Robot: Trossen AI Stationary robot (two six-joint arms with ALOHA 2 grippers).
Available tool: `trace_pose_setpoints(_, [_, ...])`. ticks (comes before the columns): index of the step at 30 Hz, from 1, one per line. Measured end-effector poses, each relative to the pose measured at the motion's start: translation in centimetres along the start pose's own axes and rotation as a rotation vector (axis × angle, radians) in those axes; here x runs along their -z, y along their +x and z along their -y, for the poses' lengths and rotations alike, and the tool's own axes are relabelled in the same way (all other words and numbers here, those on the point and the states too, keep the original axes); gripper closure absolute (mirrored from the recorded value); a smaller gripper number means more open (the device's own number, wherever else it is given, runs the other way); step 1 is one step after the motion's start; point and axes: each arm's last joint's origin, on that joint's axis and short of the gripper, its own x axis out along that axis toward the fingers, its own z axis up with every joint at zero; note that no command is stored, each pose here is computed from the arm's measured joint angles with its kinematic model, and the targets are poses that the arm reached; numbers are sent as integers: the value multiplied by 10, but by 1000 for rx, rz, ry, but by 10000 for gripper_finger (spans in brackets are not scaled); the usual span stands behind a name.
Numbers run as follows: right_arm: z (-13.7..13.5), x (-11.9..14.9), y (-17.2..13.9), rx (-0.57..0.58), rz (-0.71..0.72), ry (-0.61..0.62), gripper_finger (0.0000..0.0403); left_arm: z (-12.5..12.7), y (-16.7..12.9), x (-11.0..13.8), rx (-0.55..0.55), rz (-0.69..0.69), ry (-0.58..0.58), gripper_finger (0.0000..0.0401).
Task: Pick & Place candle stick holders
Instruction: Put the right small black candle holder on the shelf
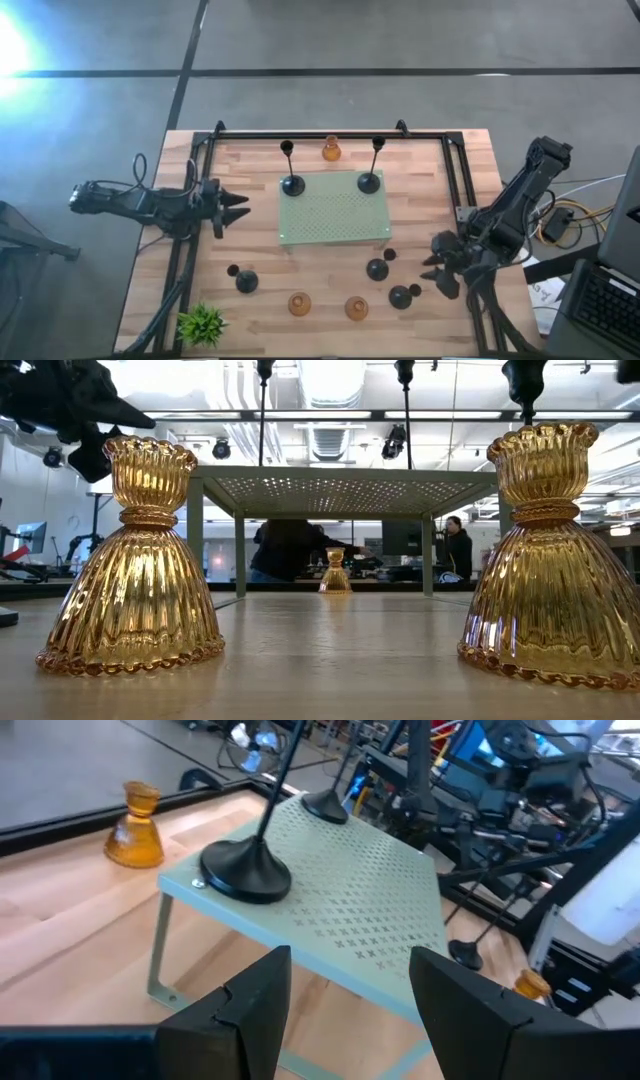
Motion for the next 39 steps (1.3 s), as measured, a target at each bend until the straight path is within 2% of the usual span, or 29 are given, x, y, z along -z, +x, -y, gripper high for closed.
trace_pose_setpoints(7, [-11,31,7,0,-46,70,207,-2,0,-1,-66,37,27,192])
trace_pose_setpoints(13, [-18,57,25,53,37,72,207,-3,0,-2,-98,63,29,192])
trace_pose_setpoints(18, [-25,69,45,55,122,59,207,-3,0,-3,-105,67,31,192])
trace_pose_setpoints(22, [-30,78,59,47,126,57,207,-3,0,-3,-134,85,43,192])
trace_pose_setpoints(27, [-32,81,67,56,187,35,207,-5,-1,-4,-192,115,63,192])
trace_pose_setpoints(39, [-45,66,52,-1,387,-48,207,-5,-1,-5,-190,119,63,192])
